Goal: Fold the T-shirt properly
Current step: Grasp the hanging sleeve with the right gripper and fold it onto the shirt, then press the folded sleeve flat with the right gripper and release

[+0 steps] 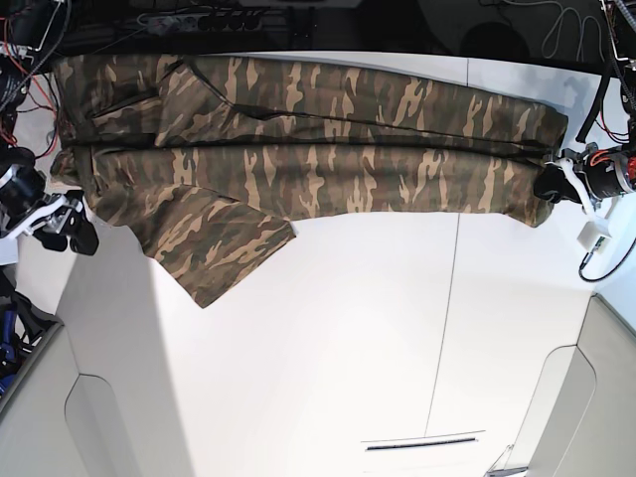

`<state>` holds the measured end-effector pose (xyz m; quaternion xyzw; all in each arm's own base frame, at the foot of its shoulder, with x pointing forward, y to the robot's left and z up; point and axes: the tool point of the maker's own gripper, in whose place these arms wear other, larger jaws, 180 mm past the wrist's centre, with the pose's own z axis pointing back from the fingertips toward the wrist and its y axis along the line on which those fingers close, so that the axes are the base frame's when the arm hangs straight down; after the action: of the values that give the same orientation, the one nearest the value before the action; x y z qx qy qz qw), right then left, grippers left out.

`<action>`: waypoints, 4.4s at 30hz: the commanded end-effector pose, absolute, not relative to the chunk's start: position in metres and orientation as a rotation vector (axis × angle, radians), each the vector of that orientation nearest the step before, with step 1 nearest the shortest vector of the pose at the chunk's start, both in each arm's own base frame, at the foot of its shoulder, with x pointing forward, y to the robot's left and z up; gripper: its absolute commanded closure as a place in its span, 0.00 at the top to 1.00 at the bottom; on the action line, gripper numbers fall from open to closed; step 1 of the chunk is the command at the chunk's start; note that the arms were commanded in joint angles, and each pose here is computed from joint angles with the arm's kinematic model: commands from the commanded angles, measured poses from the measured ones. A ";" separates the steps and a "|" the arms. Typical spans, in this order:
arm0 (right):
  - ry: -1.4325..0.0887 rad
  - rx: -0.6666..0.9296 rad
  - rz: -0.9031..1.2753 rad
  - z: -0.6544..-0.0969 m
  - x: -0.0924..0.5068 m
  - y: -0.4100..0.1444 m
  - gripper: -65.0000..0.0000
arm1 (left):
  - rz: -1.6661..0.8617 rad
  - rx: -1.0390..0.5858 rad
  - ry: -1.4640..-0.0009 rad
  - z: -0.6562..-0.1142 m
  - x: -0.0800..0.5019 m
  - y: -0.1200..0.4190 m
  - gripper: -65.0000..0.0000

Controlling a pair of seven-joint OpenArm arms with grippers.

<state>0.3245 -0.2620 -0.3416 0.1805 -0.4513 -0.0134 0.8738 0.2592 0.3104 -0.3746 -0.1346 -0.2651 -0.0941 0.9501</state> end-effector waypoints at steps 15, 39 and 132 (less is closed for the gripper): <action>-0.885 0.432 0.029 -0.389 0.375 -0.201 0.63 | -0.209 -0.255 -0.578 -0.359 0.269 0.318 0.17; -0.824 0.558 0.090 -0.405 0.372 -0.129 0.00 | -0.208 -0.257 -0.583 -0.359 0.270 0.317 0.17; -0.921 0.286 0.060 -0.307 0.213 -0.222 0.00 | -0.211 -0.245 -0.577 -0.360 0.269 0.319 0.36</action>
<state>0.2075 -0.2204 -0.3179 0.1399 -0.4233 0.0245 0.8948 0.2585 0.3132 -0.3755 -0.1268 -0.2618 -0.0966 0.9519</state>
